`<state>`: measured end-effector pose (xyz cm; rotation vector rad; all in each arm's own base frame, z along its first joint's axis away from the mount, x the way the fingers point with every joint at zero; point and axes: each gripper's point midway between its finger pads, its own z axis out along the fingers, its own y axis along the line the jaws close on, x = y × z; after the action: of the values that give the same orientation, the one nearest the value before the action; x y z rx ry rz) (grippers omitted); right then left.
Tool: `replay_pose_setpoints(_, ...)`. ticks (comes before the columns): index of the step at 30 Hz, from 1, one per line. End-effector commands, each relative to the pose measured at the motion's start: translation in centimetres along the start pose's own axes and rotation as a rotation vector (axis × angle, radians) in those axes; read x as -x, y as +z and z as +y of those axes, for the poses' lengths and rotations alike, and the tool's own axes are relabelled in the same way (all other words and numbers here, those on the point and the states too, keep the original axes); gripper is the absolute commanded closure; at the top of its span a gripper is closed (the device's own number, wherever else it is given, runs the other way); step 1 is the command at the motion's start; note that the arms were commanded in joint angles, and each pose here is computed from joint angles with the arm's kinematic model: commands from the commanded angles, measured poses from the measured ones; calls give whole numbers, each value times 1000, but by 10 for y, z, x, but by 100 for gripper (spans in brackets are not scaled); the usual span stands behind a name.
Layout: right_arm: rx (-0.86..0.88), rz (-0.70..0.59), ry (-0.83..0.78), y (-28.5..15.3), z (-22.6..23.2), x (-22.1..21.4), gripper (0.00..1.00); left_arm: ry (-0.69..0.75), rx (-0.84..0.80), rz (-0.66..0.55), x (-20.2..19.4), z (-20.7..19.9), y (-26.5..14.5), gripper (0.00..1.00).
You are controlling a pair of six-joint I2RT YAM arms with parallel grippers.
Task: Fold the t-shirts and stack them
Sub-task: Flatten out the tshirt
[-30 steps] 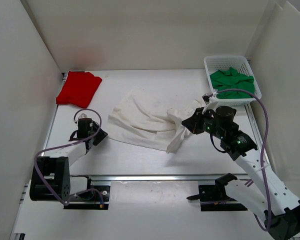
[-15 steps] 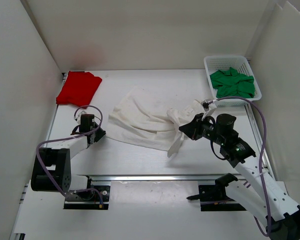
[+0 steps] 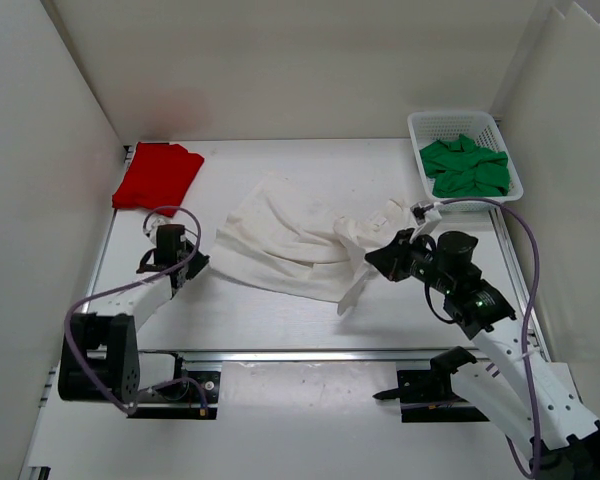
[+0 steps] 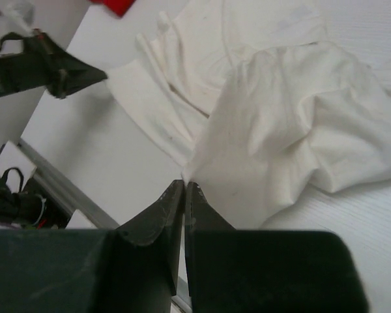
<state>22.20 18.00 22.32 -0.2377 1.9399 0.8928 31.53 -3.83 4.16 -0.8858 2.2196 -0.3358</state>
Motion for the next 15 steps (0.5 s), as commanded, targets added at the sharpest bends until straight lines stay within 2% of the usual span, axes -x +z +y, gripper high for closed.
replay_pose_setpoints(1,-135,-135,-23,-18,-9,46,100,32,-196,-129,52,-59,-43,100)
replay_pose_setpoints(3,-262,-207,-41,-37,-16,73,100,58,-302,-190,82,-89,-78,100)
replay_pose_setpoints(4,-310,-204,-46,-43,-20,75,100,65,-331,-219,97,-100,-93,100)
replay_pose_setpoints(7,-443,-332,-88,-78,-13,128,100,104,-484,-286,132,-141,-152,100)
replay_pose_setpoints(11,-462,-457,-126,-114,16,185,100,92,-651,-377,176,-173,-222,100)
replay_pose_setpoints(14,-452,-494,-168,-125,42,229,100,68,-734,-436,204,-189,-264,100)
replay_pose_setpoints(15,-418,-549,-176,-142,59,252,100,60,-749,-434,208,-193,-271,100)
